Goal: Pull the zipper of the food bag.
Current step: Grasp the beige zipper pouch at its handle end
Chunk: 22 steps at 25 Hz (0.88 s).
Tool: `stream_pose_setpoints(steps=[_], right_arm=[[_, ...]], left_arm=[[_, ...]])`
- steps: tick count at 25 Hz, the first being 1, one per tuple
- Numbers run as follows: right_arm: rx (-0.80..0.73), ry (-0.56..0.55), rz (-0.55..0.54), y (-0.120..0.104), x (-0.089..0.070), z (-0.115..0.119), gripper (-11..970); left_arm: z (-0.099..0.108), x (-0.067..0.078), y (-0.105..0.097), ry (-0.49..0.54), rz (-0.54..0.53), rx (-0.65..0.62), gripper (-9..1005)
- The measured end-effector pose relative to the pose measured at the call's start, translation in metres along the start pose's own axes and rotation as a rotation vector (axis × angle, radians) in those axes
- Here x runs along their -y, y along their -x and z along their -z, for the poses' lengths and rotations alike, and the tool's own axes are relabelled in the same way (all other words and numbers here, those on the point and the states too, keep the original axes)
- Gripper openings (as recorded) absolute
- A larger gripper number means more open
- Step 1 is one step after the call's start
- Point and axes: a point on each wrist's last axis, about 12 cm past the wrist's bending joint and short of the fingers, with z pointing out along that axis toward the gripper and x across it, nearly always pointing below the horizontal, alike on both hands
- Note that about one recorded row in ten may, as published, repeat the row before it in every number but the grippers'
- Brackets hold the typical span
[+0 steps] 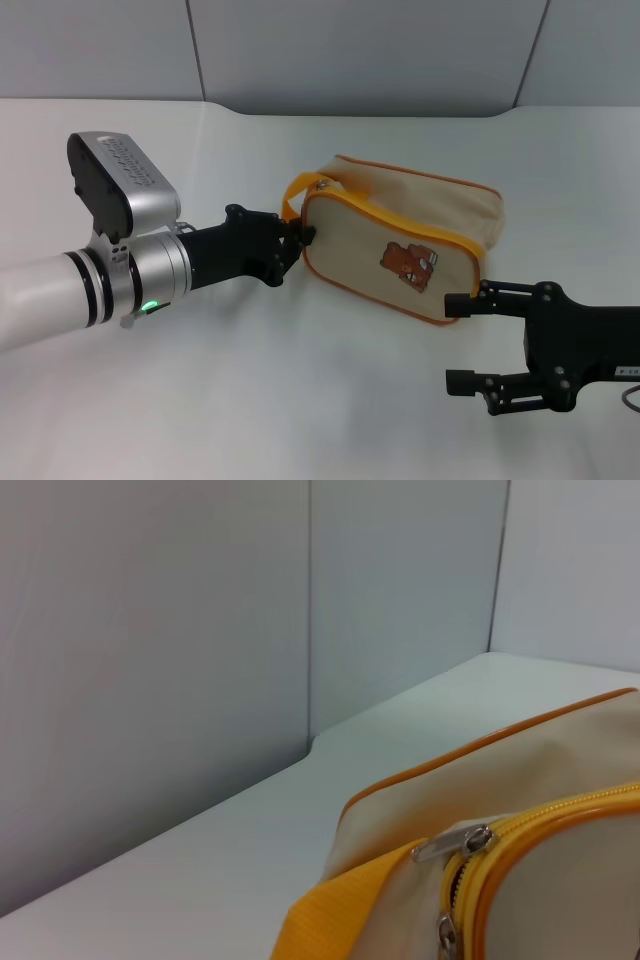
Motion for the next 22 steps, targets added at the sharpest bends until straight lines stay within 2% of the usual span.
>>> stream_pose_setpoints(steps=[11, 17, 18, 19, 22], right_arm=[[0.014, -0.022, 0.002, 0.000, 0.001, 0.003, 815], [0.016, -0.016, 0.005, 0.001, 0.001, 0.003, 816], [0.016, -0.013, 0.008, 0.002, 0.001, 0.002, 816], [0.016, -0.013, 0.008, 0.002, 0.001, 0.002, 816], [0.018, -0.008, 0.011, 0.003, 0.002, 0.001, 816]], left_arm=[[0.002, 0.007, 0.000, -0.008, 0.003, 0.066, 70], [0.025, 0.009, -0.010, -0.040, 0.029, 0.118, 66], [0.038, 0.010, -0.017, -0.047, 0.052, 0.131, 66], [0.038, 0.010, -0.017, -0.047, 0.052, 0.131, 66], [0.057, 0.014, -0.026, -0.071, 0.088, 0.146, 65]])
